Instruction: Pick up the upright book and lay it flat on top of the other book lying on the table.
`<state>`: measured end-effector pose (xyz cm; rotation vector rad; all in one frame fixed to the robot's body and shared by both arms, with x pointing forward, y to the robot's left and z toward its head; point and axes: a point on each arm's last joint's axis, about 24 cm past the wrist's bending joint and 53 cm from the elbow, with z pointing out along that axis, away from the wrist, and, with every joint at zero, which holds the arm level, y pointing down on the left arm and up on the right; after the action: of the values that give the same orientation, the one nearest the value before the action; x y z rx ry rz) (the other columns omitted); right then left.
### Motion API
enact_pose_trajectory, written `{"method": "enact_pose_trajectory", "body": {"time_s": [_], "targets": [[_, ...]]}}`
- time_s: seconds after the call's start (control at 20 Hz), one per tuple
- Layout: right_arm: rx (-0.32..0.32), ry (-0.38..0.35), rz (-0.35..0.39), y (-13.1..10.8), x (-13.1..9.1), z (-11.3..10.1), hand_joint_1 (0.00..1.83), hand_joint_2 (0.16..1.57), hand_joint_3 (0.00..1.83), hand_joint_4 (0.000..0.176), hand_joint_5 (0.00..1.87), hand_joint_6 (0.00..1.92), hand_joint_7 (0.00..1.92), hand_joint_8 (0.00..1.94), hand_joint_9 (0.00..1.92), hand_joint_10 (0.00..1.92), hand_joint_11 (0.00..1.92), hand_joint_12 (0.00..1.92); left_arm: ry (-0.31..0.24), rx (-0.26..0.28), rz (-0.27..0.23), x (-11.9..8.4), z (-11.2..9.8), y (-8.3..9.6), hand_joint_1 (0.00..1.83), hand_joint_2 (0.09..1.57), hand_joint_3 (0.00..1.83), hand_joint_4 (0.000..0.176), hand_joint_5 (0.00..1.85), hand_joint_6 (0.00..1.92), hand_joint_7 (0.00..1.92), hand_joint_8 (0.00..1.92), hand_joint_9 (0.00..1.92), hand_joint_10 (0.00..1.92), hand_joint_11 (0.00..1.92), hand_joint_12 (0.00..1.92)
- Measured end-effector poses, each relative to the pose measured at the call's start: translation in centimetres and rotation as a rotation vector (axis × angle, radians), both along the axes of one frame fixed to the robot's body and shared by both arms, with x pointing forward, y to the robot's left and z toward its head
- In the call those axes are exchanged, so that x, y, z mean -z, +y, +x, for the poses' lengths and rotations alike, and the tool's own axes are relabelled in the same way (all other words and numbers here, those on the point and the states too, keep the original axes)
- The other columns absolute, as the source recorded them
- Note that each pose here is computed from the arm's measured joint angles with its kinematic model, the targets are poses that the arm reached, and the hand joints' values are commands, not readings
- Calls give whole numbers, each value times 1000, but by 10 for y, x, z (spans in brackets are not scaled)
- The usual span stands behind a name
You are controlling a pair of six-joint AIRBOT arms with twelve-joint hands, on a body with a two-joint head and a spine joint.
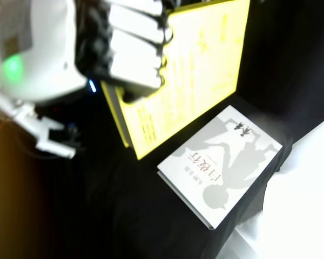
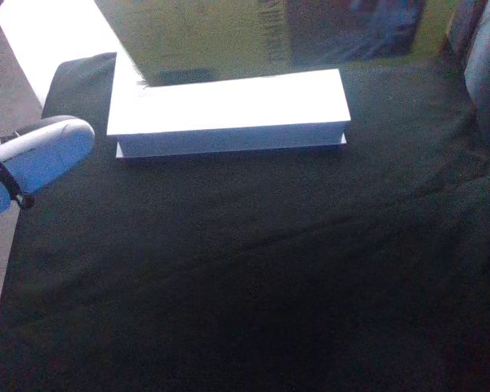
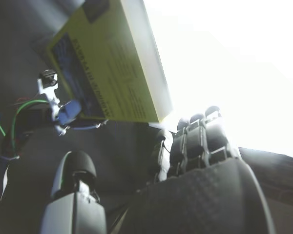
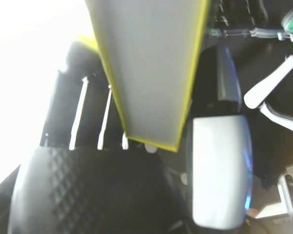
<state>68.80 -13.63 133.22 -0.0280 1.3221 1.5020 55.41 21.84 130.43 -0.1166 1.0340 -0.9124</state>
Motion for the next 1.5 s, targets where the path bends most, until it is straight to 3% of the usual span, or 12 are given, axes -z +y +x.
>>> {"method": "enact_pose_trajectory", "body": {"time_s": [0.1,0.2,0.25,0.35,0.4,0.45,0.7,0.85,1.0,1.15,1.3,1.5], "targets": [[61,18,-20,-8,2,18,1113,1225,0,0,772,1307,1231,1929,1398,1914,1482,1921,3,0,1,1,0,0,362,1045,0,176,0,0,0,0,0,0,0,0],[88,22,3,-10,-6,29,1188,1251,2,0,679,1227,869,1633,1082,1798,1109,1921,6,12,-2,3,0,-4,396,1065,0,176,0,0,0,0,0,0,0,0],[92,19,14,-9,-10,33,1227,1209,0,0,702,1230,944,1325,1005,1486,947,1777,14,17,-6,6,0,-6,415,1090,8,176,0,0,0,0,0,0,0,0],[83,4,27,0,-16,39,1332,1196,0,0,646,1264,909,1172,904,1449,779,1736,28,27,-3,14,3,-10,418,1101,11,168,0,0,0,0,0,0,0,0],[75,6,34,8,-15,43,1191,1262,7,0,673,1376,748,1492,976,1847,962,1914,37,26,-1,16,5,-10,439,1111,14,143,0,0,0,0,0,0,0,0],[67,12,34,17,-12,47,1186,1276,6,0,624,1294,783,1582,934,1850,909,1920,41,23,-2,17,6,-10,440,1110,13,147,0,0,0,0,0,0,0,0],[46,13,18,42,-4,56,1333,1198,0,0,696,1141,909,1245,851,1487,647,1799,41,38,2,21,7,-14,431,1104,8,126,0,0,0,0,0,0,0,0],[67,18,16,39,-2,66,1344,1183,0,0,739,1047,933,1203,845,1517,648,1817,30,50,14,20,6,-17,444,1107,8,121,0,0,0,0,0,0,0,0],[104,58,-8,41,11,81,1352,1210,0,0,611,1290,907,1171,764,1492,584,1657,24,58,16,19,4,-18,441,1105,5,109,0,0,0,0,0,0,0,0],[79,84,-14,50,30,77,1350,1217,1,0,613,1243,863,1292,756,1504,609,1739,12,51,7,16,3,-16,408,1110,6,111,0,0,0,0,0,0,0,0],[79,148,-63,51,69,75,1362,1178,0,0,671,1209,966,1065,822,1431,665,1682,9,48,3,15,3,-15,409,1132,16,107,0,0,0,0,0,0,0,0],[84,215,-56,42,100,73,1236,1193,2,0,719,1166,952,1293,923,1401,797,1675,13,47,-1,16,3,-15,370,1147,16,98,0,0,0,0,0,0,0,0]]}}
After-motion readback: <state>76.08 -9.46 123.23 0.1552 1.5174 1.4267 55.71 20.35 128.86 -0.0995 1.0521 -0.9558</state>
